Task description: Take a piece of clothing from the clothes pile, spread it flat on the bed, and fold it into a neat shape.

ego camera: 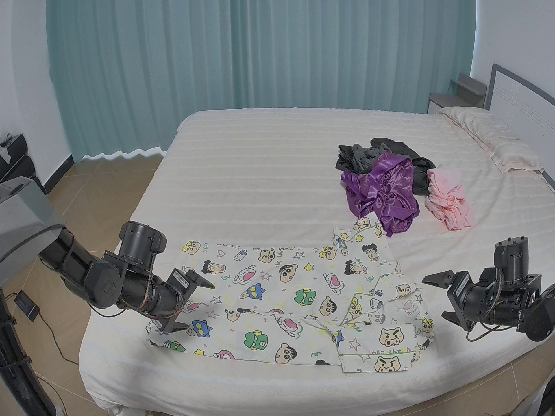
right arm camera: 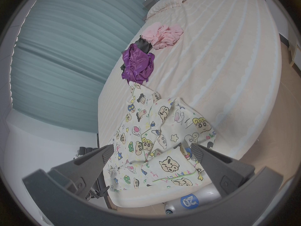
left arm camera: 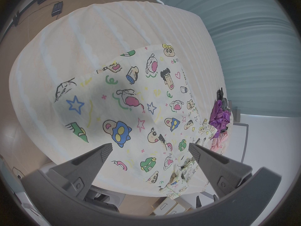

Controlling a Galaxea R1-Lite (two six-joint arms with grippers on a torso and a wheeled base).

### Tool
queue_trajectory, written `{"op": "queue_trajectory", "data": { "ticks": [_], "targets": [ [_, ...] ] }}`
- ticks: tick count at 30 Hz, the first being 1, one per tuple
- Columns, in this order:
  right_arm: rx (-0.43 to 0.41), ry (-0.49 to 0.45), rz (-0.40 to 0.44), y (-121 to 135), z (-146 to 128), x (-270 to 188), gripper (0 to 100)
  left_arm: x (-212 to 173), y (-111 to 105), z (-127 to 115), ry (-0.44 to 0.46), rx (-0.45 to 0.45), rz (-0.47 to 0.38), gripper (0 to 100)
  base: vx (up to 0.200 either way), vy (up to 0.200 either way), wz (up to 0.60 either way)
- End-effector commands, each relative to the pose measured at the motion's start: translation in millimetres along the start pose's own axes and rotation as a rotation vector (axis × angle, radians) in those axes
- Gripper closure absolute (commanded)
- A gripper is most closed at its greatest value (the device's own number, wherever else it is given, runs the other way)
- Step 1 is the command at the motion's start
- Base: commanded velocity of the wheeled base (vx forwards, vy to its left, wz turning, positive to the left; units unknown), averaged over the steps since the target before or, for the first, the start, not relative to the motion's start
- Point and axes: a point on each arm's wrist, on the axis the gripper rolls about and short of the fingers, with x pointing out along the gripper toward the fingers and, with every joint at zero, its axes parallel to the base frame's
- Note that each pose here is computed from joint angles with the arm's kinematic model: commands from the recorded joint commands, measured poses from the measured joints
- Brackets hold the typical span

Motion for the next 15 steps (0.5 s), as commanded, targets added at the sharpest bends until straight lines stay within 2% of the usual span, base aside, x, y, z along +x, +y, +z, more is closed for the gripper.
{"op": "queue_trajectory", "data": {
  "ticks": [1, 6, 11, 15],
  "targets": [
    [-0.001, 0.009, -0.01, -2.3, -1.5, 0.8, 0, -1.8, -0.4, -0.2, -0.006, 0.002, -0.005, 0, 0.0, 0.0, 0.0],
    [-0.011, 0.018, -0.004, -1.0, -4.3, 0.0, 0, -14.2, -8.5, 1.5, -0.06, 0.015, -0.052, 0, 0.0, 0.0, 0.0],
    [-0.018, 0.02, -0.001, -0.5, -5.7, -1.0, 0, -26.1, -11.5, 1.3, -0.067, 0.013, -0.088, 0, 0.0, 0.0, 0.0],
    [-0.017, 0.024, -0.008, -1.4, -6.1, 0.5, 0, -24.4, -10.5, 1.9, -0.066, 0.009, -0.082, 0, 0.2, -0.2, 0.0]
  ]
}}
